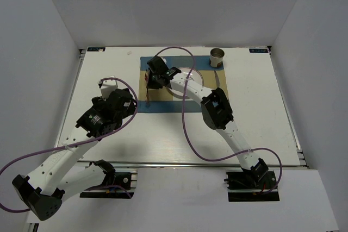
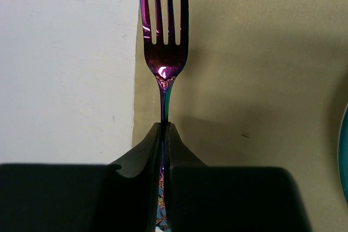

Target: Set the dinner table for one person

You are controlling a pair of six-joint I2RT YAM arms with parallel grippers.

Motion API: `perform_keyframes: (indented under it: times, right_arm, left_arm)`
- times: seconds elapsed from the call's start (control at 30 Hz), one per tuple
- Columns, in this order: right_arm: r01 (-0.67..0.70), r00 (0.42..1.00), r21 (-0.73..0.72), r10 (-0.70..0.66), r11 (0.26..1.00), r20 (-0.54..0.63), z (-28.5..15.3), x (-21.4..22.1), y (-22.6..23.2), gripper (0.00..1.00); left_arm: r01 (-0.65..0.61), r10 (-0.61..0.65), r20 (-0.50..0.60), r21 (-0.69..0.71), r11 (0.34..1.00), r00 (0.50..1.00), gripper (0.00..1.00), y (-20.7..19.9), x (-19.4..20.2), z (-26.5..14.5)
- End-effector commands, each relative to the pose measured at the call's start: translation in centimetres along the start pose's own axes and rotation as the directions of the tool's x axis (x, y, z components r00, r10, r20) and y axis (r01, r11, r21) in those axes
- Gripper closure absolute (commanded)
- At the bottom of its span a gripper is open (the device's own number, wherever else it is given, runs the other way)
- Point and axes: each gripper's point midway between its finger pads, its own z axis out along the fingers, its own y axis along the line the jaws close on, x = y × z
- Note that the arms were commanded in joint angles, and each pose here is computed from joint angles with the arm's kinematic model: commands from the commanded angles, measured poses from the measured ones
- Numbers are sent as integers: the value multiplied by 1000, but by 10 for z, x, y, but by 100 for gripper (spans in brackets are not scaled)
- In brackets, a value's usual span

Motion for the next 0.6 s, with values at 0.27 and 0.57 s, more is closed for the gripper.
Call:
perform_keyframes:
  times: [0.27,0.57]
  right_arm:
    - [-22,998,-22,23,1000,53,11,-15,5,100]
    - [-26,998,-31,28,999,52,16,-14,3,100]
  left_arm:
    - [-5,5,3,15,1000,1000,2,-2,0,1]
    - [-7,7,-2,24,1000,1000,2,-3,1,0]
